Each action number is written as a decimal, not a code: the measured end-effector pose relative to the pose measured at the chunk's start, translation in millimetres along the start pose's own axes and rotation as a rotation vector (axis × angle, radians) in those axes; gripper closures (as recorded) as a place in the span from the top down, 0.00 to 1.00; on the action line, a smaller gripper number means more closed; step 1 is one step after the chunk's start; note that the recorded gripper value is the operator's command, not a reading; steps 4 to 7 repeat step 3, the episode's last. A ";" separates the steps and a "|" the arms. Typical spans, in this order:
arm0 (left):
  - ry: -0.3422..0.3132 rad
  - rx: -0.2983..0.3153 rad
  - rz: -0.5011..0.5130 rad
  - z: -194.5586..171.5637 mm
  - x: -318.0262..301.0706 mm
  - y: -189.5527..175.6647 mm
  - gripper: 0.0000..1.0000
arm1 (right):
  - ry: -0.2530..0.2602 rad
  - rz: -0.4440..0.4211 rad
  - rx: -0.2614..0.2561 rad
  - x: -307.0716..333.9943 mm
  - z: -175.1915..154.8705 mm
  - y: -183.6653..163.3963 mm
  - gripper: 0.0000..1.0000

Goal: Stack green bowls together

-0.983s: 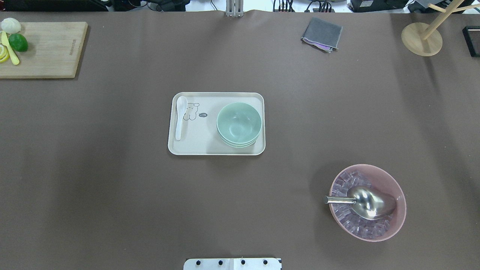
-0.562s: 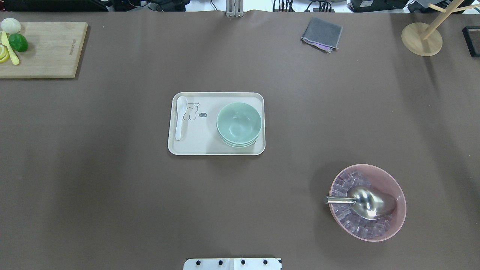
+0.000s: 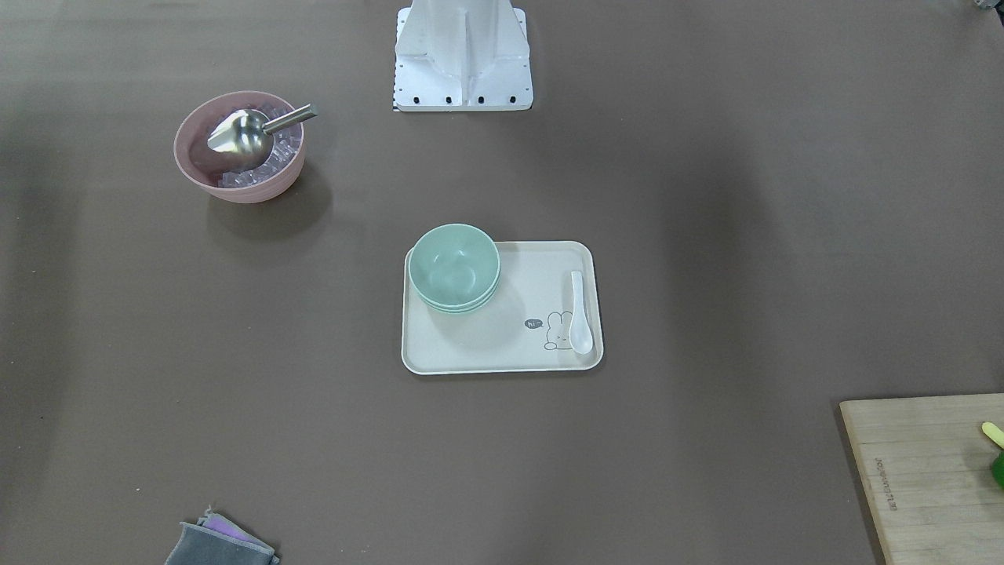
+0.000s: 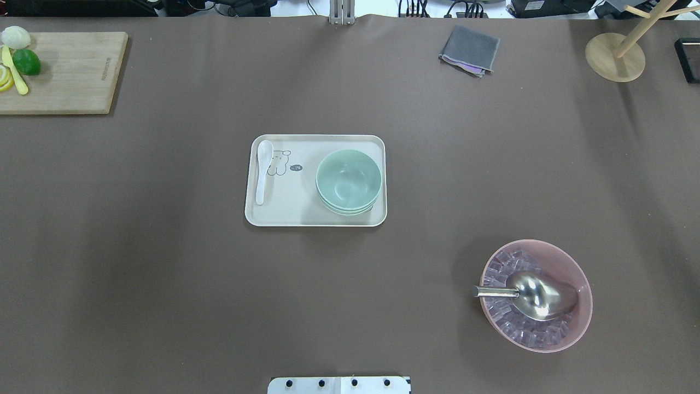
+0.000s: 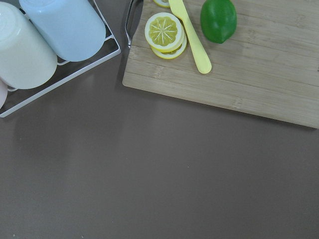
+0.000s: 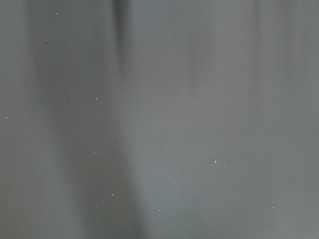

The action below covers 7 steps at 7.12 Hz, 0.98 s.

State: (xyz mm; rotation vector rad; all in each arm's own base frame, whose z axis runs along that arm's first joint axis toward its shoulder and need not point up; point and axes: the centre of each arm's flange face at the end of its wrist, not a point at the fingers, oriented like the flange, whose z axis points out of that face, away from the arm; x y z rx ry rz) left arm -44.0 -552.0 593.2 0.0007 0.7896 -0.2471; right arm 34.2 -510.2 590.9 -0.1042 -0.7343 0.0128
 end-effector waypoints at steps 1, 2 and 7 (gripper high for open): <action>0.000 0.000 0.000 -0.4 0.4 0.1 0.98 | -0.002 -0.001 0.001 -0.8 -0.7 -0.1 1.00; 0.001 0.003 0.003 -2.0 1.8 0.8 0.98 | -0.004 0.000 0.002 -1.7 -1.4 0.1 1.00; 0.002 0.009 0.007 -4.8 3.9 2.0 0.98 | -0.006 0.000 0.004 -3.0 -2.7 -0.3 1.00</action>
